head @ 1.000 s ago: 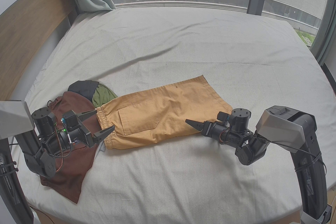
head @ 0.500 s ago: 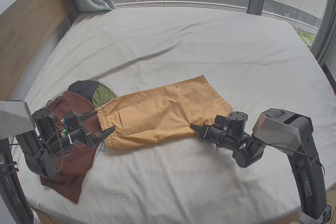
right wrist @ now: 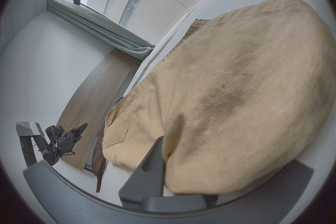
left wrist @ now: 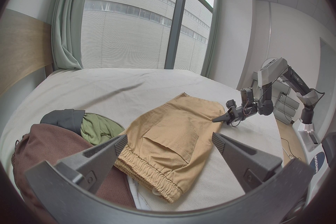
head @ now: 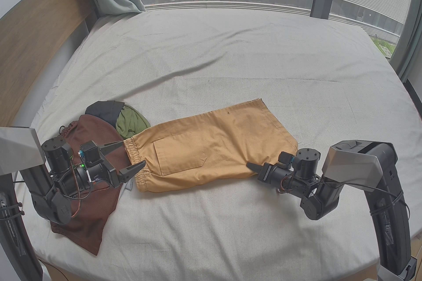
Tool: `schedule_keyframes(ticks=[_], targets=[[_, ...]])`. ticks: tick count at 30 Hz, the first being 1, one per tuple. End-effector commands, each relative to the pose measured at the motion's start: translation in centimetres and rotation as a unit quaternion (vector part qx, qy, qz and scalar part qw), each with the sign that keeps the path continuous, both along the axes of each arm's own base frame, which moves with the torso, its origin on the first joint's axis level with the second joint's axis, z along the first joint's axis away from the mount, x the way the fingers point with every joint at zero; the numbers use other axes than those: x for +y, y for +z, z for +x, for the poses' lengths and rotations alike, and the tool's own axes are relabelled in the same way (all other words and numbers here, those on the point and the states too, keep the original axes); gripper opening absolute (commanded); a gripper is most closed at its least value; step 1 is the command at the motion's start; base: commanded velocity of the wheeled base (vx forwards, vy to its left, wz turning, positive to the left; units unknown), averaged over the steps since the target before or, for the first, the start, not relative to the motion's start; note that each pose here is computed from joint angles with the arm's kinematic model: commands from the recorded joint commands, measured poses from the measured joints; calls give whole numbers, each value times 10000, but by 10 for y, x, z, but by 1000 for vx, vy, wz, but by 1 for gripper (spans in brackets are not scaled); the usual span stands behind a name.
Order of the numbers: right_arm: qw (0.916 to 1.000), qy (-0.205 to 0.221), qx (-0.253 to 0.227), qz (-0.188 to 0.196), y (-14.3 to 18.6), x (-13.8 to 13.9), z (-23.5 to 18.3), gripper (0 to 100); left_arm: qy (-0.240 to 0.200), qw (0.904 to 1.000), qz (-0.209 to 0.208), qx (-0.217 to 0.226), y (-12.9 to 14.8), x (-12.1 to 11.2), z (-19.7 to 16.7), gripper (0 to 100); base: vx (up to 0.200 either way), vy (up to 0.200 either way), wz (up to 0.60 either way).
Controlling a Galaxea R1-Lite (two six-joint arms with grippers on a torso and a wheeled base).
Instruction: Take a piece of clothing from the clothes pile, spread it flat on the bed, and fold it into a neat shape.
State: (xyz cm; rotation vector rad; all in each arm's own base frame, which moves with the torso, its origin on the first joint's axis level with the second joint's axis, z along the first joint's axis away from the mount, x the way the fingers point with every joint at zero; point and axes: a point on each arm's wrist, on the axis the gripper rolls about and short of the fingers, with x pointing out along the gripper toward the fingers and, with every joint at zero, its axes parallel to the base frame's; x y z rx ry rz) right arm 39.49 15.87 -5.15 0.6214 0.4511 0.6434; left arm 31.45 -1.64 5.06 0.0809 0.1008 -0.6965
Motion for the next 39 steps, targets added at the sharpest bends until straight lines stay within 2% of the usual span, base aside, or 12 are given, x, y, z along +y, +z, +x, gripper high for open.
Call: schedule_keyframes(ticks=[1, 7, 10, 16, 19, 24, 29, 30, 39], targets=[[10000, 8, -55, 18, 17, -7, -19, 0, -5, 10000, -2, 19, -1, -1, 0, 100, 0, 0, 0], [10000, 14, -4, -31, 23, -14, -39, 0, -13, 10000, -3, 42, -2, -1, -2, 100, 0, 0, 0], [9997, 35, 188, -126, 30, -21, -60, 0, -20, 10000, -3, 42, -2, -1, -2, 100, 0, 0, 0], [9977, 101, 419, -532, 25, -31, -85, 0, -82, 9999, -2, 96, -3, -5, -4, 100, 0, 0, 0], [9962, 104, 613, -617, 20, -34, -94, 0, -89, 9999, -2, 104, -3, -5, -4, 100, 0, 0, 0], [9942, -30, 713, -803, 14, -36, -100, 0, -116, 9997, -69, 217, -7, -8, -3, 100, 0, 0, 0], [9940, -31, 739, -806, 13, -37, -100, 0, -209, 9994, -100, 263, -10, -15, -1, 100, 0, 0, 0], [9937, -17, 749, -829, 11, -36, -101, 100, -243, 9992, -121, 306, -11, -17, -2, 100, 0, 0, 0], [9911, 82, 953, -927, 10, -37, -115, 100, -404, 9986, -240, 254, -8, -19, 5, 100, 0, 0, 0]])
